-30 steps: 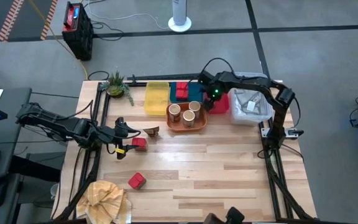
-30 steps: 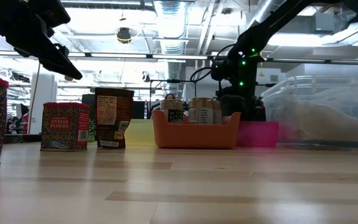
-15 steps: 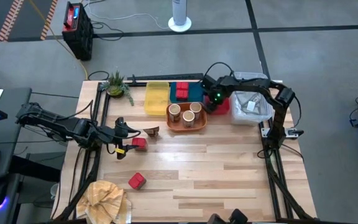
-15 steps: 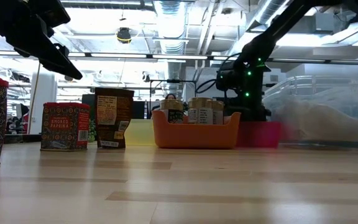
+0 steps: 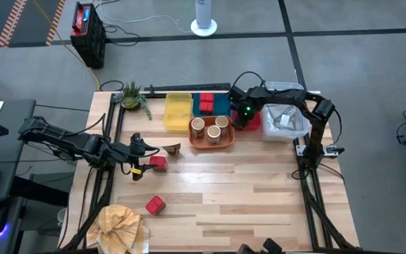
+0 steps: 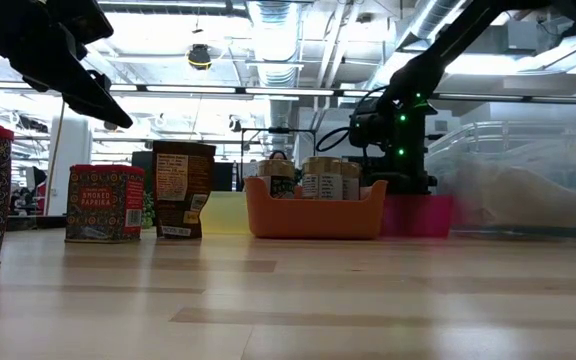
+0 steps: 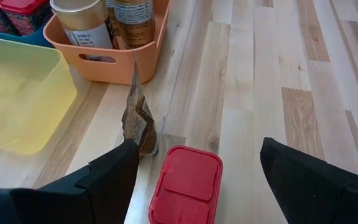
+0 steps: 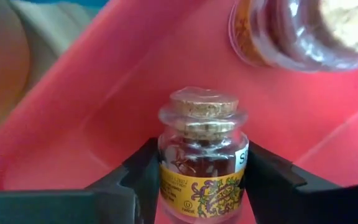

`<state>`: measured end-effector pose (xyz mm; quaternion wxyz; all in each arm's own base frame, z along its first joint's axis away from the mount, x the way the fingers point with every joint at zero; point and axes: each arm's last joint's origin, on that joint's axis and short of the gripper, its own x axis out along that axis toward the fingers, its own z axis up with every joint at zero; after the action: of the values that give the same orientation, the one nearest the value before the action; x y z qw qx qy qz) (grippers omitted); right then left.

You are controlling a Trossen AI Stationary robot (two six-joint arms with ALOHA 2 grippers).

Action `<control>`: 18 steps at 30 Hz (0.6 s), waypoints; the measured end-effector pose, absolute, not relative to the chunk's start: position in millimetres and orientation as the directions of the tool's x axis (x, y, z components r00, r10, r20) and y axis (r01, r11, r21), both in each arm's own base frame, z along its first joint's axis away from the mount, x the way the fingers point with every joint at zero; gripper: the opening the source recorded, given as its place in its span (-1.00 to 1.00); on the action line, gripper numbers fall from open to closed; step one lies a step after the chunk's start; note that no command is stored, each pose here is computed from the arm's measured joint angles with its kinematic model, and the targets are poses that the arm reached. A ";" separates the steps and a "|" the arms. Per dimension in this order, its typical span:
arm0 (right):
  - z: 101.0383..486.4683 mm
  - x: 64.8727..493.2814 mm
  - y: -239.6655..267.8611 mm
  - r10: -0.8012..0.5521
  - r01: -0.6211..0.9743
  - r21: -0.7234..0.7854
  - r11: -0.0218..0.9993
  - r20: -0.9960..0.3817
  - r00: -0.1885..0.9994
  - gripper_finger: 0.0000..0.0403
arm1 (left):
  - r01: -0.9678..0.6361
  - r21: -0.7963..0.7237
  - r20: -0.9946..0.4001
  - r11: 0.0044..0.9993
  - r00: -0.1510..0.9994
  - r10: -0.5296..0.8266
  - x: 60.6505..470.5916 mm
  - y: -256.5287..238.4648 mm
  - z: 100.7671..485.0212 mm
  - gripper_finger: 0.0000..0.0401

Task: Sort spices by type
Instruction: Put the brown seasoning bottle into the red bin

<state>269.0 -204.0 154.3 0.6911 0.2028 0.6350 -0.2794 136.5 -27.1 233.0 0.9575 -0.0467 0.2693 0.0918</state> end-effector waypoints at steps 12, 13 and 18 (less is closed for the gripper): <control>175.3 276.3 -207.2 -0.122 0.632 -0.076 0.771 -0.992 0.030 0.03 | -0.203 -0.042 -0.527 0.978 0.836 0.151 136.3 -27.1 232.7 0.61; 177.7 277.4 -207.6 -0.124 0.631 -0.076 0.772 -0.992 0.032 0.03 | -0.203 -0.041 -0.528 0.978 0.836 0.151 136.3 -27.0 232.6 0.61; 193.4 282.2 -205.8 -0.140 0.622 -0.084 0.778 -0.989 0.041 0.03 | -0.203 -0.041 -0.528 0.978 0.836 0.151 136.2 -27.1 232.6 0.61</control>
<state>282.2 -205.8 193.4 0.6963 0.1894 0.6358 -0.2738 136.2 -27.1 232.6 0.9569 -0.0477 0.2712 0.0925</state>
